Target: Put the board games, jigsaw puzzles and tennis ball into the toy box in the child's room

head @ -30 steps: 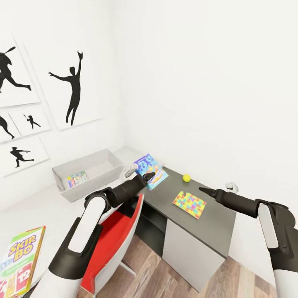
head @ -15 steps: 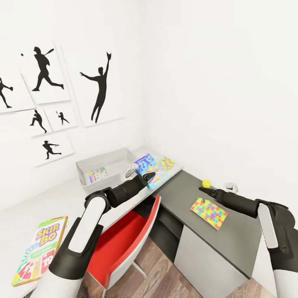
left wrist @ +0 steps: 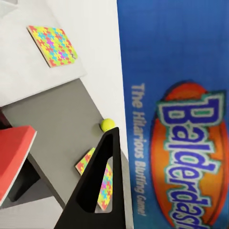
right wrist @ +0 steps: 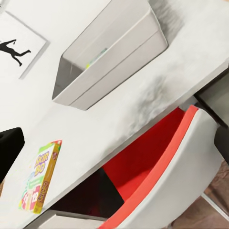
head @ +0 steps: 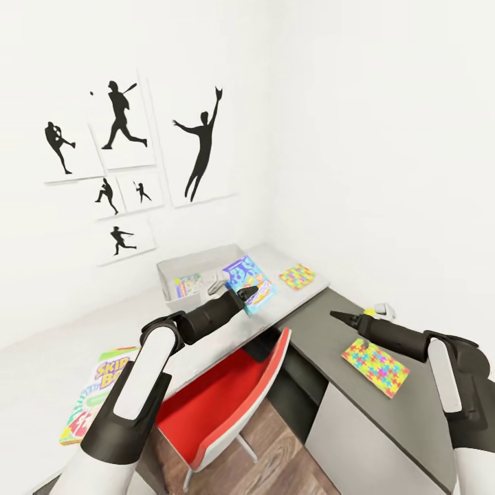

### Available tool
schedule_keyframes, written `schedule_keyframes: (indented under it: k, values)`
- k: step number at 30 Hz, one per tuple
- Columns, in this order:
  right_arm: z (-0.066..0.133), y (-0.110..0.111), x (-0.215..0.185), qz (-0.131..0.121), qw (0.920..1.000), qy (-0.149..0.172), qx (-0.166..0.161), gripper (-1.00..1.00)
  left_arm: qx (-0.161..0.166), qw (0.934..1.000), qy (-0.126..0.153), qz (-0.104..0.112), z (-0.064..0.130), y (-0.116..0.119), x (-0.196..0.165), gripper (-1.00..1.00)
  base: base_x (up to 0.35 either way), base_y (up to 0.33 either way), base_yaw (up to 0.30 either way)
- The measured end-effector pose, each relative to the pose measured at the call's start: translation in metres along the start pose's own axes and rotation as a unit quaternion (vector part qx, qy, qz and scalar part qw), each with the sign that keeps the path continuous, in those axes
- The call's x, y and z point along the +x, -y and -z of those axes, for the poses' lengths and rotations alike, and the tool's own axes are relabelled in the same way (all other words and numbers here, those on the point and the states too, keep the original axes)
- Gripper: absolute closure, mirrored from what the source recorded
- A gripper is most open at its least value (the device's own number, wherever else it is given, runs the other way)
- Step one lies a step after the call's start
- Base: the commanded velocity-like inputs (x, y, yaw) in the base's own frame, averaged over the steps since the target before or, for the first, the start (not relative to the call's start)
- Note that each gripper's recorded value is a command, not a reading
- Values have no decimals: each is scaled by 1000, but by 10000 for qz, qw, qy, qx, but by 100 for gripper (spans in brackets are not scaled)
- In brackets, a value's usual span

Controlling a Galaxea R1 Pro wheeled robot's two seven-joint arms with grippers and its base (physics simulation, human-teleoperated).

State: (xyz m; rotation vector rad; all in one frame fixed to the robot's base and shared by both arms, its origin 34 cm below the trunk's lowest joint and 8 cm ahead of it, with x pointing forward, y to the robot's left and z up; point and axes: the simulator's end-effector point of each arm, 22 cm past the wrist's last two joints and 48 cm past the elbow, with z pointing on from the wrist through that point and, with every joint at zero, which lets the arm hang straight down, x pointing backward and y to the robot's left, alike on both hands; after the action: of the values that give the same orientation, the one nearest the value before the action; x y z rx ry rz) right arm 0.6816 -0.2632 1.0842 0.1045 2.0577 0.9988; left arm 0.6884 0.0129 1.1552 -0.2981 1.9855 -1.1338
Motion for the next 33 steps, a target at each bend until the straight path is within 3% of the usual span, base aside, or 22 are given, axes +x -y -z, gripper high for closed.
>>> schedule_keyframes:
  k: [21, 33]
  values:
    - [1, 0, -1, 4, 10000, 4, 5, -100, -2, 10000, -12, -19, 0, 0, 1, 100, 261, 5, 22]
    - [1, 1, 0, -1, 10000, -3, 6, -100, 3, 10000, -11, -11, 0, 0, 1, 100, 67, 7, 0]
